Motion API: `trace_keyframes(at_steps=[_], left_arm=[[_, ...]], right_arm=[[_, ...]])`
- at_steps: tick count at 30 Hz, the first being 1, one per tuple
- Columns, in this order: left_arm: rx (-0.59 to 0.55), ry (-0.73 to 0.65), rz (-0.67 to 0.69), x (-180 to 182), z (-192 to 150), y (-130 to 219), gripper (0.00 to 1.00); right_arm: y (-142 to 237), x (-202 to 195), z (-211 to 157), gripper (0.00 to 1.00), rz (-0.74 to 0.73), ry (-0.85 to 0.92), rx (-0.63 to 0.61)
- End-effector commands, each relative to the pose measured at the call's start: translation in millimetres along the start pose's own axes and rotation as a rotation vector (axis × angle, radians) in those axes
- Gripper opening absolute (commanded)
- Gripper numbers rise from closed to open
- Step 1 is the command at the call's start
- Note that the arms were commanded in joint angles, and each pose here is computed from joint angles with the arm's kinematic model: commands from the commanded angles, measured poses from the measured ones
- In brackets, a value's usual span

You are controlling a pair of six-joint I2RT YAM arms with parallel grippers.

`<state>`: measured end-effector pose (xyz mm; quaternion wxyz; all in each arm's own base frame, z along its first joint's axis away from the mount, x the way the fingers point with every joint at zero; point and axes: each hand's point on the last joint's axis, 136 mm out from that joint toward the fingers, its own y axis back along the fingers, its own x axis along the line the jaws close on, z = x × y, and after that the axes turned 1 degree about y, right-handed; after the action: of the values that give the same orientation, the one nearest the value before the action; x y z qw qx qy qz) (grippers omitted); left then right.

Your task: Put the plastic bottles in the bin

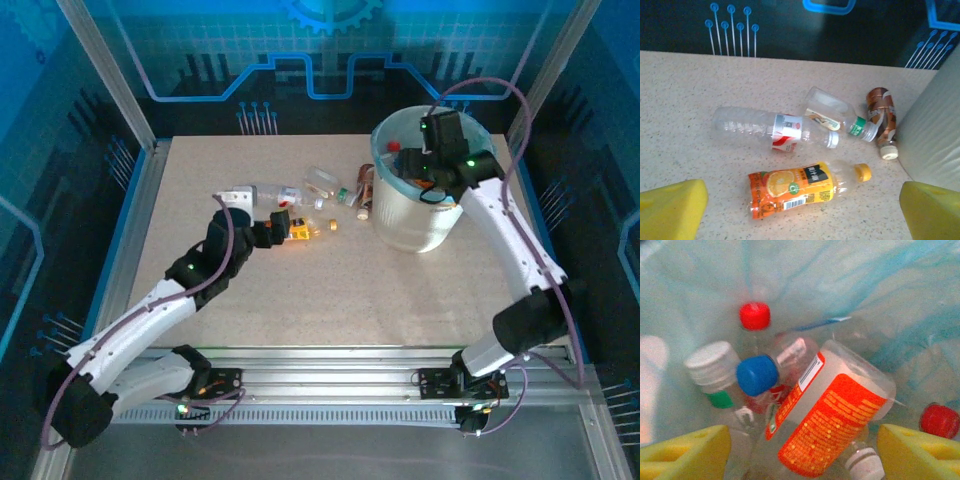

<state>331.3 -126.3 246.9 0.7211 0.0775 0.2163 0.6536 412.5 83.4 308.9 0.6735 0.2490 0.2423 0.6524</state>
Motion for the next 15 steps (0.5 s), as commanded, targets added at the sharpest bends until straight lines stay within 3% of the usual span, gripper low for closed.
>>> trace_keyframes(at_steps=[1, 7, 15], left_arm=[[0.089, 0.005, -0.049, 0.1, -3.7, -6.1, 0.99], [0.237, -0.009, -0.098, 1.7, -13.3, -33.3, 0.99], [0.498, -0.234, -0.181, -9.1, -54.2, -74.1, 0.97]], right_arm=[[37.0, 10.0, 21.5, 0.81, 0.09, -0.088, -0.109], [68.6, 9.4, 27.0, 0.81, 0.119, -0.078, -0.158], [119.2, 58.6, 22.0, 0.8, 0.291, 0.039, -0.236]])
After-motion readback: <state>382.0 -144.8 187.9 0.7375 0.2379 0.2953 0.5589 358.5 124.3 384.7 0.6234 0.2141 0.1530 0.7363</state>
